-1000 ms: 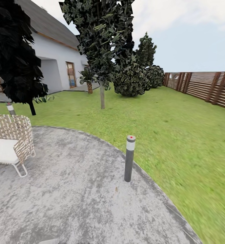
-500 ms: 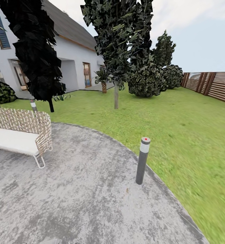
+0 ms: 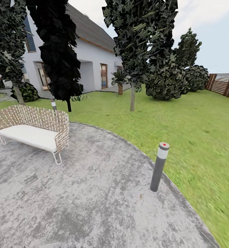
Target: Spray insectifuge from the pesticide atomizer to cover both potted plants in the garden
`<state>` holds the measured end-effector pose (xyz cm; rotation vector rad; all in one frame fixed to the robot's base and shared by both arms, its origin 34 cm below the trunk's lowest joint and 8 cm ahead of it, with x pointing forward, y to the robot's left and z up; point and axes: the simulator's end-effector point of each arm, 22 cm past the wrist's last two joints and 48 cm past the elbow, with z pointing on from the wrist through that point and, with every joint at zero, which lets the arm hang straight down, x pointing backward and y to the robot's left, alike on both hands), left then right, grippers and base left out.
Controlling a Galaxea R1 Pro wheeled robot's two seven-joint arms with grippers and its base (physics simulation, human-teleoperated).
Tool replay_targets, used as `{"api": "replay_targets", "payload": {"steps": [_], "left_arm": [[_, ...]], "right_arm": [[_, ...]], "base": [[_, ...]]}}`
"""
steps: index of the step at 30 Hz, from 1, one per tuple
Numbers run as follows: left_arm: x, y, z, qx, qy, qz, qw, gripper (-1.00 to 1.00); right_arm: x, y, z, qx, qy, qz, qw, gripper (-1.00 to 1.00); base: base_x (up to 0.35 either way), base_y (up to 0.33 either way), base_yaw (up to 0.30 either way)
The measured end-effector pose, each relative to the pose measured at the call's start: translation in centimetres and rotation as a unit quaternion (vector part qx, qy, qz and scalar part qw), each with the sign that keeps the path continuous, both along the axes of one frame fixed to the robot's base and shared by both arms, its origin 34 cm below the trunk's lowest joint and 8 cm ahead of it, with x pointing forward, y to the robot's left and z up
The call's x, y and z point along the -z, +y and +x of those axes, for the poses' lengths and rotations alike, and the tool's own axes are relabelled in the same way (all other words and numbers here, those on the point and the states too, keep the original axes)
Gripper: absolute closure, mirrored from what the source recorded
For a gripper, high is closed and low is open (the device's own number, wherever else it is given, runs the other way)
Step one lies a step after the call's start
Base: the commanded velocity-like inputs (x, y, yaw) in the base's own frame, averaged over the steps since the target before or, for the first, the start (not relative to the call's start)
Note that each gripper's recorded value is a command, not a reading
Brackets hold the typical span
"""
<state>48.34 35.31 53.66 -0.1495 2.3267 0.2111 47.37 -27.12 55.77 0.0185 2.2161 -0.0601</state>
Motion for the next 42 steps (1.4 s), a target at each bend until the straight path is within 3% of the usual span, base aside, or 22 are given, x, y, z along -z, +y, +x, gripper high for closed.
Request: {"api": "replay_targets", "payload": {"steps": [42], "left_arm": [[-0.04,-0.04,0.05,0.000,-0.001,0.000,1.0000,-1.00]], "right_arm": [[-0.07,0.04,0.07,-0.001,-0.001,0.000,1.0000,-1.00]], "base": [[0.000,0.000,0.279]]}}
